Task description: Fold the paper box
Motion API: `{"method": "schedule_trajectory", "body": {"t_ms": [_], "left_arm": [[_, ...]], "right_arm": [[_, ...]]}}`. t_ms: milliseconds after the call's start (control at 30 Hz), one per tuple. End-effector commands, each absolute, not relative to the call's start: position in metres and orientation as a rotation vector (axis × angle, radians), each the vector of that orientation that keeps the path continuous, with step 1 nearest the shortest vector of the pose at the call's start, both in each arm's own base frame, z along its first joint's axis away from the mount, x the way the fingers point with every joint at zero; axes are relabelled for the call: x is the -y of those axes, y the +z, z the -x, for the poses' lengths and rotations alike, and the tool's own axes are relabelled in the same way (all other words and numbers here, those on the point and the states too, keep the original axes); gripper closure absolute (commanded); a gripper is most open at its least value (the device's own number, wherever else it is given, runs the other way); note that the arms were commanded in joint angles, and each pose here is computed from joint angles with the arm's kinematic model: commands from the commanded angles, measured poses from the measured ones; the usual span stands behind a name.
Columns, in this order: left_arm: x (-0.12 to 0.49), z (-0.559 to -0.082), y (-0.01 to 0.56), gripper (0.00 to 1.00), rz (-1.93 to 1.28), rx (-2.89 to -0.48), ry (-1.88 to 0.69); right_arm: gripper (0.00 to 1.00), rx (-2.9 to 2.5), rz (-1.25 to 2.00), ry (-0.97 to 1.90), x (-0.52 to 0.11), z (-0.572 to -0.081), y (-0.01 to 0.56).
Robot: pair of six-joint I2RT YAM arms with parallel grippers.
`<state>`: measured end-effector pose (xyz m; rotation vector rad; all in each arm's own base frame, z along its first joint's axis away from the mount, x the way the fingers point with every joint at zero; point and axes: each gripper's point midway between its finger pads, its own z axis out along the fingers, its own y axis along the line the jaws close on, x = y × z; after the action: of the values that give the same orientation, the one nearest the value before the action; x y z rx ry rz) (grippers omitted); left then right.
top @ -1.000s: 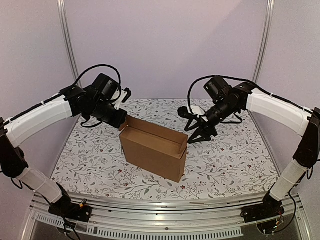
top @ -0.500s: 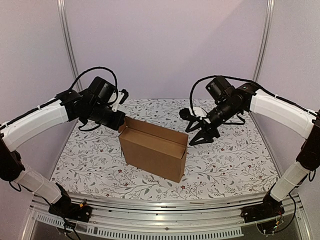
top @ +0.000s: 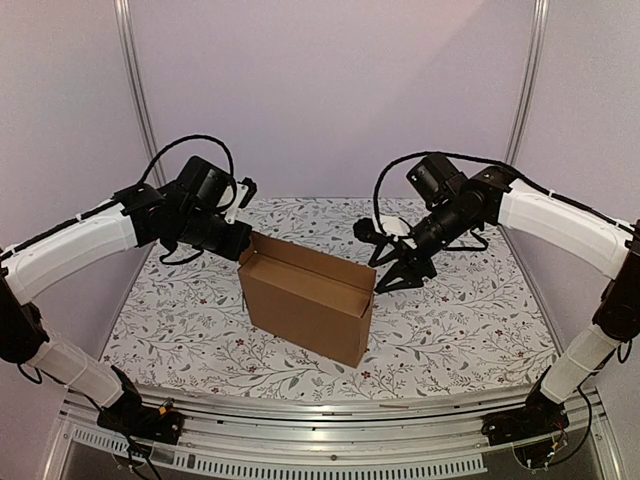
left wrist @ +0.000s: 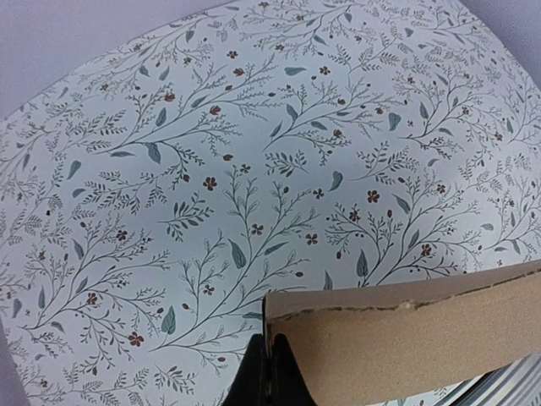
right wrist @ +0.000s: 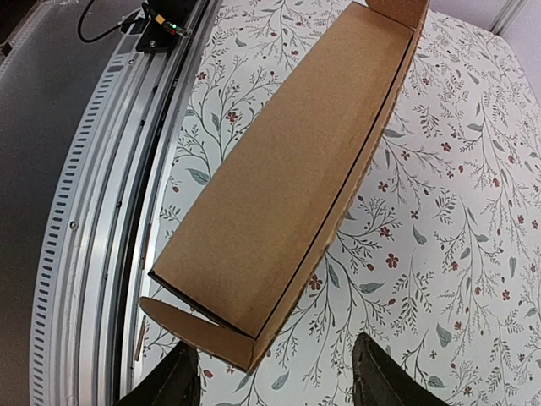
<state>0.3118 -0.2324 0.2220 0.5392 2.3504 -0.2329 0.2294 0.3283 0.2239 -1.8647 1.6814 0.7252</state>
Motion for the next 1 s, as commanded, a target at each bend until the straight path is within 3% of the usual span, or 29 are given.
{"method": "schedule_trajectory", "body": {"t_ms": [0, 967], "left_arm": [[0.227, -0.3, 0.203, 1.0, -0.568, -2.409, -0.197], [0.226, -0.293, 0.191, 1.0, -0.599, -2.409, -0.15]], "right_arm": [[0.4, -1.7, 1.832, 0.713, -0.333, -0.233, 0.23], [0.41, -1.739, 1.842, 0.682, -0.337, -0.23, 0.219]]}}
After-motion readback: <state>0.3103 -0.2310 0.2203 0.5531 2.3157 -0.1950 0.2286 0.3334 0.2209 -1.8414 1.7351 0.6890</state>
